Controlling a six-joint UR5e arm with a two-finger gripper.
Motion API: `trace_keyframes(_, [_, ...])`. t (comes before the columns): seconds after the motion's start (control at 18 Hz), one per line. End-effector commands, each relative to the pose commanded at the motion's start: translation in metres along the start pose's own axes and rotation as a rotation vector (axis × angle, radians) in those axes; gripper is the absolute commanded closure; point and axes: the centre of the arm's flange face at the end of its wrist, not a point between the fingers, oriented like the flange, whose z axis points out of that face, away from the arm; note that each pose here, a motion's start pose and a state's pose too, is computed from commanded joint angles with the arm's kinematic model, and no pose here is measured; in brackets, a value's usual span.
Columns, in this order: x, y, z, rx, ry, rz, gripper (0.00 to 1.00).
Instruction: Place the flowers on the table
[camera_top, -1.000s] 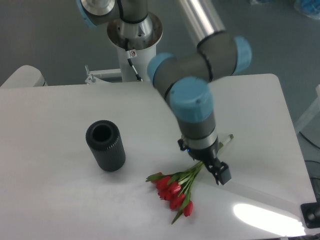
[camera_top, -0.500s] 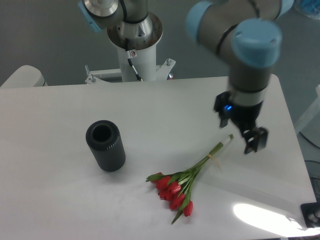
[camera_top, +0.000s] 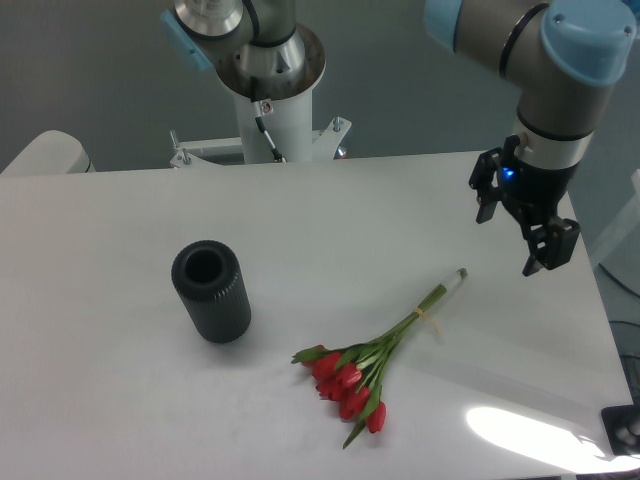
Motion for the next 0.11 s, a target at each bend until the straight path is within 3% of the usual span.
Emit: trace_keyframes(0.11, [-0.0001, -0.0020, 0.0002, 0.001, 0.000, 0.003, 0.01])
